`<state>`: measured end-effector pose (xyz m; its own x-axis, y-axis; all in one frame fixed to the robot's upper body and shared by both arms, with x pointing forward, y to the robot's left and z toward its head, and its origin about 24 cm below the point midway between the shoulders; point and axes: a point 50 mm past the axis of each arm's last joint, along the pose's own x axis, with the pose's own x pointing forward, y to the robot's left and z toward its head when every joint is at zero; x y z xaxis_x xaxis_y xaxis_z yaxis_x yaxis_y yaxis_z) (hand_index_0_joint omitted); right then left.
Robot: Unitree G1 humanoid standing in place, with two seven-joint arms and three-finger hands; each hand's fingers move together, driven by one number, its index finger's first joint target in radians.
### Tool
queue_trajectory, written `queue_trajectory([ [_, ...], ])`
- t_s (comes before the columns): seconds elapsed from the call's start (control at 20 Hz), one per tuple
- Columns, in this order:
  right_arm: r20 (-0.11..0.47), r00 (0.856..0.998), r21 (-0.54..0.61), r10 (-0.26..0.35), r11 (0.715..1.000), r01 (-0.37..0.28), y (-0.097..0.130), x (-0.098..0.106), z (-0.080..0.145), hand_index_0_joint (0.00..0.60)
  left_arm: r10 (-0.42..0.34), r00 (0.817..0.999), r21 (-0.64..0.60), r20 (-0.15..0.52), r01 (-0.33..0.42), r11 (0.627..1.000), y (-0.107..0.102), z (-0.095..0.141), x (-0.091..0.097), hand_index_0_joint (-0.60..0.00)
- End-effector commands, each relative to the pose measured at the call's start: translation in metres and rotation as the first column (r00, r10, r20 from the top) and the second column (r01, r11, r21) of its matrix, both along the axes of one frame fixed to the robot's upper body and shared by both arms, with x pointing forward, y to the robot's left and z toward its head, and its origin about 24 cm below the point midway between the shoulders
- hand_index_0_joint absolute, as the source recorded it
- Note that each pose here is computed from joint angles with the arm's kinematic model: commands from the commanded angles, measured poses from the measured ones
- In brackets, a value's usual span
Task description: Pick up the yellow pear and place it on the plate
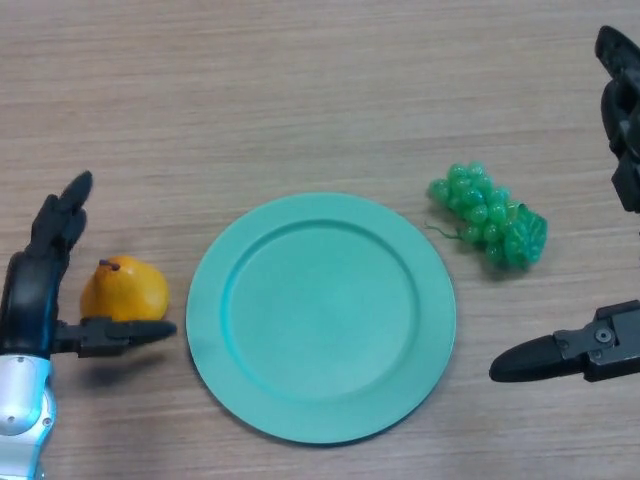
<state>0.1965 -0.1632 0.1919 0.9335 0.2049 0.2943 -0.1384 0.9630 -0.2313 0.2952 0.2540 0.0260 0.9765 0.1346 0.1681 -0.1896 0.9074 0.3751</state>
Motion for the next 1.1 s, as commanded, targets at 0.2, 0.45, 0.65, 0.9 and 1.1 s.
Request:
queue_trajectory([
  [0.2,0.165,0.986,0.004,-0.012,1.000,0.012,0.001,-0.012,0.023,0.000,0.071,0.978,0.021,0.198,-0.076,0.997,0.031,0.039,-0.002,-0.600],
  [0.45,0.166,0.986,0.004,-0.008,1.000,0.007,0.002,-0.013,0.024,0.000,0.037,0.966,0.057,0.257,-0.053,0.997,0.023,0.061,-0.008,-0.600],
  [0.65,0.171,0.985,0.002,-0.019,1.000,0.019,0.000,-0.013,0.024,0.000,-0.118,0.941,-0.098,0.316,0.156,0.983,-0.002,0.093,-0.017,-0.600],
  [0.9,0.179,0.983,0.004,-0.030,1.000,0.029,-0.005,-0.014,0.024,0.000,-0.254,0.934,-0.310,0.252,0.327,0.893,-0.055,0.106,-0.020,-0.600],
  [1.1,0.180,0.983,-0.007,-0.040,0.999,0.042,-0.010,-0.014,0.026,0.000,-0.346,0.920,-0.285,0.184,0.386,0.877,-0.095,0.087,-0.013,-0.600],
])
